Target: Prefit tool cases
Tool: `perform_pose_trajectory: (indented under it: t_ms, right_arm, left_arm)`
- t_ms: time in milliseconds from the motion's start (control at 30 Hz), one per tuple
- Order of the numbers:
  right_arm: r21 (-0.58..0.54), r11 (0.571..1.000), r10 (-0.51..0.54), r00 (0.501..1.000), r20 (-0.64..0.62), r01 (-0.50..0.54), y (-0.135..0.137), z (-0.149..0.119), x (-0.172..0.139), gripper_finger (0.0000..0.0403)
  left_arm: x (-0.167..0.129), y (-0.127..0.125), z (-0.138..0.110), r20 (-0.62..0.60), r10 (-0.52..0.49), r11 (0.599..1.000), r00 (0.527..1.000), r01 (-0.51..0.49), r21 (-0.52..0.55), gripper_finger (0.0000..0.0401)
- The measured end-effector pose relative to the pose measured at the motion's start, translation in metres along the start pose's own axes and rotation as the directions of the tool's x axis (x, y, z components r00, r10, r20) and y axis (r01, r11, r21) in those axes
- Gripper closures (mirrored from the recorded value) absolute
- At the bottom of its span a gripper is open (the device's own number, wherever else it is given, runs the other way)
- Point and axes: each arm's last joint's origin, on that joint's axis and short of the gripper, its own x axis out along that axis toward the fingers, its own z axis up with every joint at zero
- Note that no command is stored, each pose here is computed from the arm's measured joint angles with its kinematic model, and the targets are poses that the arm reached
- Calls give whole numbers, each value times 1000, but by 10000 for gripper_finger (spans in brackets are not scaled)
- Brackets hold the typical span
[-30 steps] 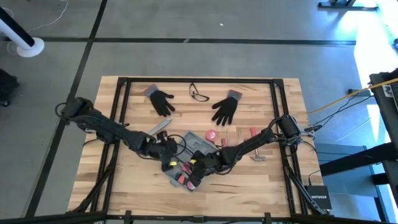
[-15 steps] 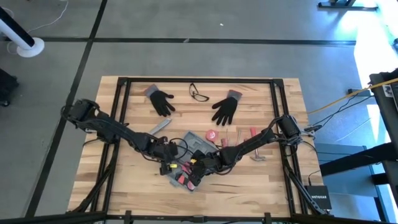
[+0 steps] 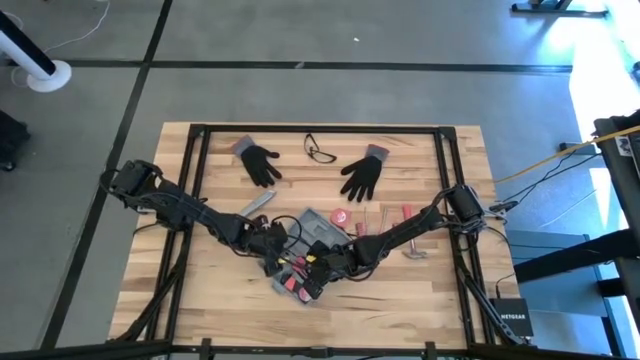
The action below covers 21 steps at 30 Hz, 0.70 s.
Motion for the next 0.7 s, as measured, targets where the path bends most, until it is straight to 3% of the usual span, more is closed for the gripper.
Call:
perform_pose_trajectory:
  t_ms: [700]
  right_arm:
    - [-2, 1000, 5, 1000, 3, -5, 1, 0, 0, 403]
  left_arm:
    - [11, 8, 9, 38, 44, 999, 998, -44, 3, 401]
